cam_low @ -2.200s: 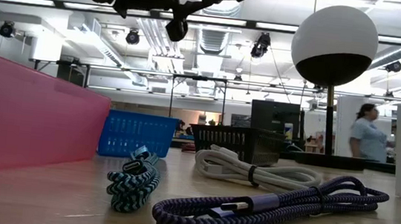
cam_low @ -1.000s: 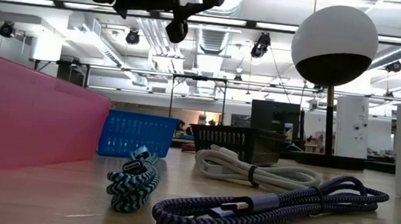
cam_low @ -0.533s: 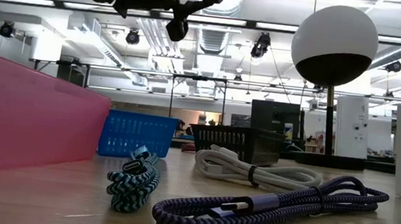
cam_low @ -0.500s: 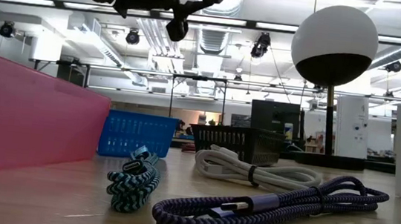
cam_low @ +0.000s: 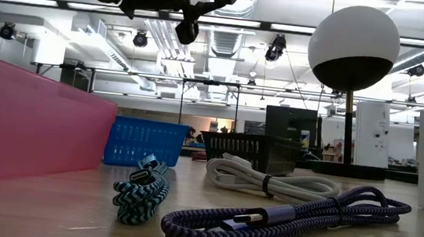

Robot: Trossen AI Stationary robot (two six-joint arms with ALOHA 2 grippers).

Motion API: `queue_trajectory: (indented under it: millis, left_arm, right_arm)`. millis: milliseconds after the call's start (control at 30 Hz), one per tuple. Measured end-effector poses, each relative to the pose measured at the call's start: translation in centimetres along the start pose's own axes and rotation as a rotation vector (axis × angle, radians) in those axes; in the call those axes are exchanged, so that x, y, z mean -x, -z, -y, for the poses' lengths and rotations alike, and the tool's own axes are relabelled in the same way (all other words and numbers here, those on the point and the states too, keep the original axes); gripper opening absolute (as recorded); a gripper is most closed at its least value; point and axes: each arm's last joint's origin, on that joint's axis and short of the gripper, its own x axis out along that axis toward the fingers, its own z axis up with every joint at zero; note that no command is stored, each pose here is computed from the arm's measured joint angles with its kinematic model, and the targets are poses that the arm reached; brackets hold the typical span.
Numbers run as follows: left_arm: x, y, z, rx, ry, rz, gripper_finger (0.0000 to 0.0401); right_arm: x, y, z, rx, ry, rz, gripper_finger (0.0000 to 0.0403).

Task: Pick and place items into bin
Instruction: Put the black charger adapter into the black bin

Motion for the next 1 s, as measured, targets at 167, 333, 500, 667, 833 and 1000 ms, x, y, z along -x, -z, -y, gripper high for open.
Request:
queue_trajectory:
  millis: [167, 333, 500, 667, 833, 1000]
  left_arm:
    - [0.0, 0.0, 0.0, -0.012, 0.002, 0.000, 0.0181]
    - [0.1, -0.1, 0.0, -0.013, -0.001, 0.002, 0.0257]
    - [0.2, 0.0, -0.3, -0.001, -0.017, -0.001, 0.0284]
    - [0.5, -0.4, -0.3, -0.016, -0.016, 0.018, 0.0286]
    - [0.7, -0.6, -0.7, -0.017, -0.028, 0.023, 0.0287]
    - [0.9, -0.7, -0.9, -0.015, -0.038, 0.026, 0.0288]
  right_arm:
    - [0.0, 0.0, 0.0, -0.021, 0.004, -0.003, 0.0141]
    - [0.1, 0.4, -0.1, -0.097, -0.006, -0.039, 0.0139]
    - [0.4, 1.4, -0.4, -0.179, -0.042, -0.137, 0.0139]
    - [0.9, 3.4, -1.4, -0.197, -0.091, -0.315, 0.0139]
    - [1.6, 4.7, -2.0, -0.279, -0.157, -0.445, 0.0139]
    - [1.7, 5.3, -3.0, -0.359, -0.313, -0.486, 0.0140]
